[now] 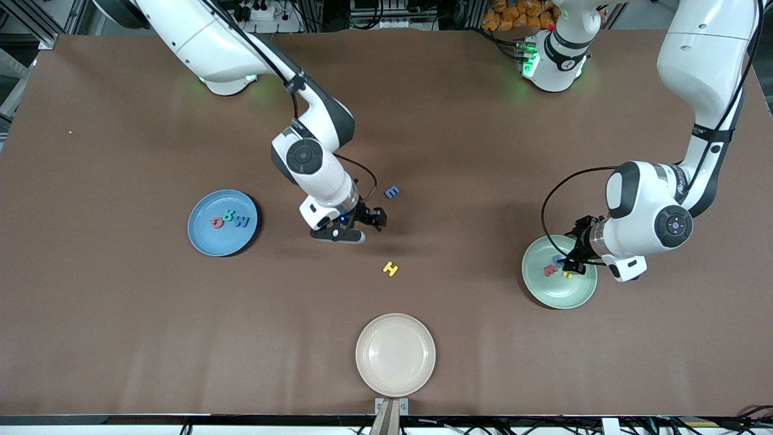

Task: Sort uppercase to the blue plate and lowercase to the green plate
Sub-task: 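Lower the right gripper onto the yellow H and grasp it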

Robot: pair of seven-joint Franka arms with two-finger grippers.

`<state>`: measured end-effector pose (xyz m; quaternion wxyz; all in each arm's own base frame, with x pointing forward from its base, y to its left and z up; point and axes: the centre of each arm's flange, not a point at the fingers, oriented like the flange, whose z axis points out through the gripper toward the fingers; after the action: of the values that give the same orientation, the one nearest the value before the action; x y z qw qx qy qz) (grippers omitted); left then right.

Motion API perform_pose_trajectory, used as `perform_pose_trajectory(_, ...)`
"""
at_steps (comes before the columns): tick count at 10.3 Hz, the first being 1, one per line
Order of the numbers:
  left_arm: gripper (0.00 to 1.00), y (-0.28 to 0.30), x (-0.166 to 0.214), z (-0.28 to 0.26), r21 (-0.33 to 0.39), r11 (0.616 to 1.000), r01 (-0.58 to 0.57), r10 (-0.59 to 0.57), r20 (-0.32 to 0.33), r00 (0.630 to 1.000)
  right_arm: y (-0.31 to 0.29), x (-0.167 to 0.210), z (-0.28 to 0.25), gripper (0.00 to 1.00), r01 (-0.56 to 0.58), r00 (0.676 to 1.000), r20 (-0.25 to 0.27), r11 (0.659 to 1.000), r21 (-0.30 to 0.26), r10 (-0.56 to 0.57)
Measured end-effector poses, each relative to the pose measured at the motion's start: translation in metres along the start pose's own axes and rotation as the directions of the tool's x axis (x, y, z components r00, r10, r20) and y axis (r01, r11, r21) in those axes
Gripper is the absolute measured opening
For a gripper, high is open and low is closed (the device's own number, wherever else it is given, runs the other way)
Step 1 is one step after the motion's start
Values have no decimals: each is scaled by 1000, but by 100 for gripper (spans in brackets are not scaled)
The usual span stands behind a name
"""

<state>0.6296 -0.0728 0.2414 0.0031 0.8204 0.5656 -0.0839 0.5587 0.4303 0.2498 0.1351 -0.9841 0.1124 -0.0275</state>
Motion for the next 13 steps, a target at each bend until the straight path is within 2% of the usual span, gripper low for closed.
perform_pose_trajectory(1,100,0,-2,1,4,1000,-3,3,1,1000,-4,7,5,81,-37,999,-12,999,4,37)
perform_pose_trajectory(2,100,-1,-5,4,10,1000,-8,8,4,1000,-7,10,7,80,-24,999,-37,1000,-6,24)
perform_pose_trajectory(3,100,-3,-9,7,18,1000,-12,12,6,1000,-13,11,5,77,23,997,-78,999,-25,-25)
perform_pose_trajectory(5,100,-11,-17,11,35,999,-18,17,9,1000,-26,17,-6,77,128,979,-156,991,-48,-134)
perform_pose_trajectory(7,100,-26,-45,13,45,999,-1,0,9,1000,-32,22,-10,77,255,948,-184,965,-57,-261)
perform_pose_trajectory(10,100,-54,-96,20,16,998,54,-53,-8,999,-37,19,12,78,436,870,-254,900,1,-422)
perform_pose_trajectory(11,100,-56,-111,20,12,997,76,-76,-7,997,-36,18,22,78,498,835,-271,867,0,-480)
perform_pose_trajectory(13,100,-54,-139,20,4,993,120,-120,1,993,-34,15,33,78,627,730,-305,777,-54,-611)
